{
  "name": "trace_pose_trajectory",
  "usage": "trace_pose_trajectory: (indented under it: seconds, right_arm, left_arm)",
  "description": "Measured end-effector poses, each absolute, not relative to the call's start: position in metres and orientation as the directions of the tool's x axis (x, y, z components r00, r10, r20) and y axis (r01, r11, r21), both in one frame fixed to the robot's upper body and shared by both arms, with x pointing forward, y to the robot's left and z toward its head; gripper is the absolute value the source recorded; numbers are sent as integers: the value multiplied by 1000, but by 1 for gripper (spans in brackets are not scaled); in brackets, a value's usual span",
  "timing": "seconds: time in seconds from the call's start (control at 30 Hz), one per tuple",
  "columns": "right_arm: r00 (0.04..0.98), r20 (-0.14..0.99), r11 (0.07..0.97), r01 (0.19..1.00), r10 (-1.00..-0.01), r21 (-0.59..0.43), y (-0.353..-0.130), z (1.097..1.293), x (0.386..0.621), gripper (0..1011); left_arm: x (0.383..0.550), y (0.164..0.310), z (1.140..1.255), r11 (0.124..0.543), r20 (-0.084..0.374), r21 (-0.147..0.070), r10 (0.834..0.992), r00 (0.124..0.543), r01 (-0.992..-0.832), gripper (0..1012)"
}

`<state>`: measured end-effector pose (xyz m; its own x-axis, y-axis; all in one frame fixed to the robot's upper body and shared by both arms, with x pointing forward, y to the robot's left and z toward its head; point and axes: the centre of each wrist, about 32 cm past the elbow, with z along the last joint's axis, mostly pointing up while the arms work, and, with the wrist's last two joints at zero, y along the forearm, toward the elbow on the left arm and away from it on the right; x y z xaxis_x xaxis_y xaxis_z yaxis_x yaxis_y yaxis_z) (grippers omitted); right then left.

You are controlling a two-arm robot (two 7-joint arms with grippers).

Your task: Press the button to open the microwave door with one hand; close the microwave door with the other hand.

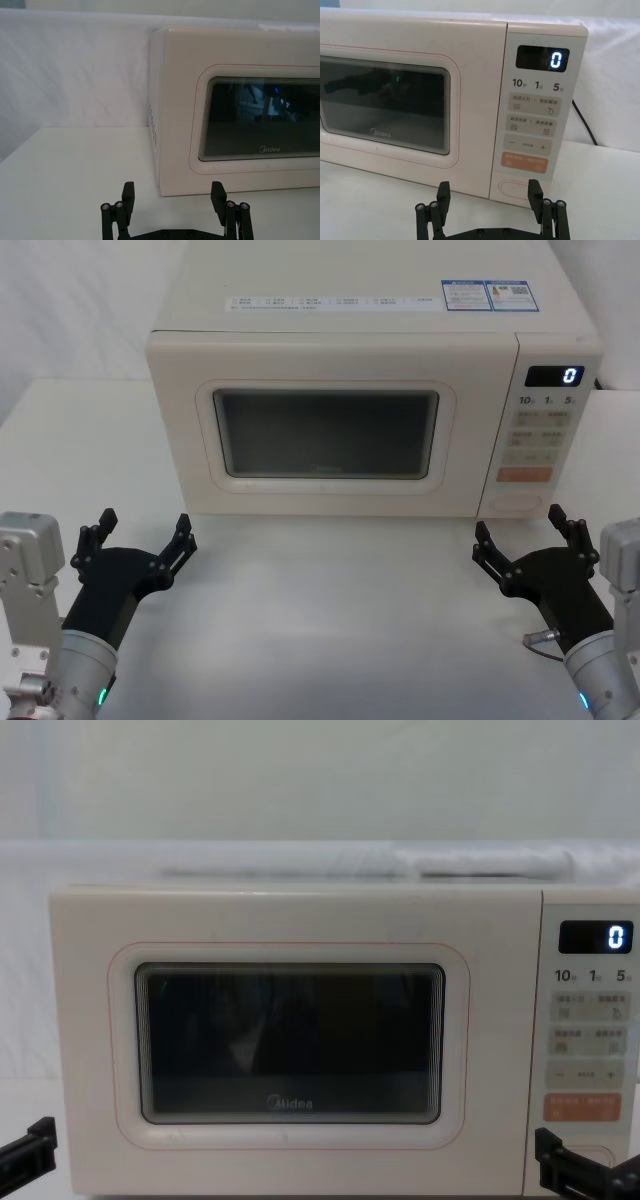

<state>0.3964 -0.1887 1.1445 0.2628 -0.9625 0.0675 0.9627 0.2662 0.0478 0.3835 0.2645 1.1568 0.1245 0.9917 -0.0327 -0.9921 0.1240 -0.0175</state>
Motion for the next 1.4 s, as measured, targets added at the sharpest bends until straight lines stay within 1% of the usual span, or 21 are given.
trace_pose_trajectory:
  seconds: [1.4]
  right_arm:
    - [263, 67, 266, 963, -963, 48, -189, 1145, 396, 1002]
  left_arm:
    - [383, 265, 1157, 124, -33, -17, 992, 125, -992, 1001]
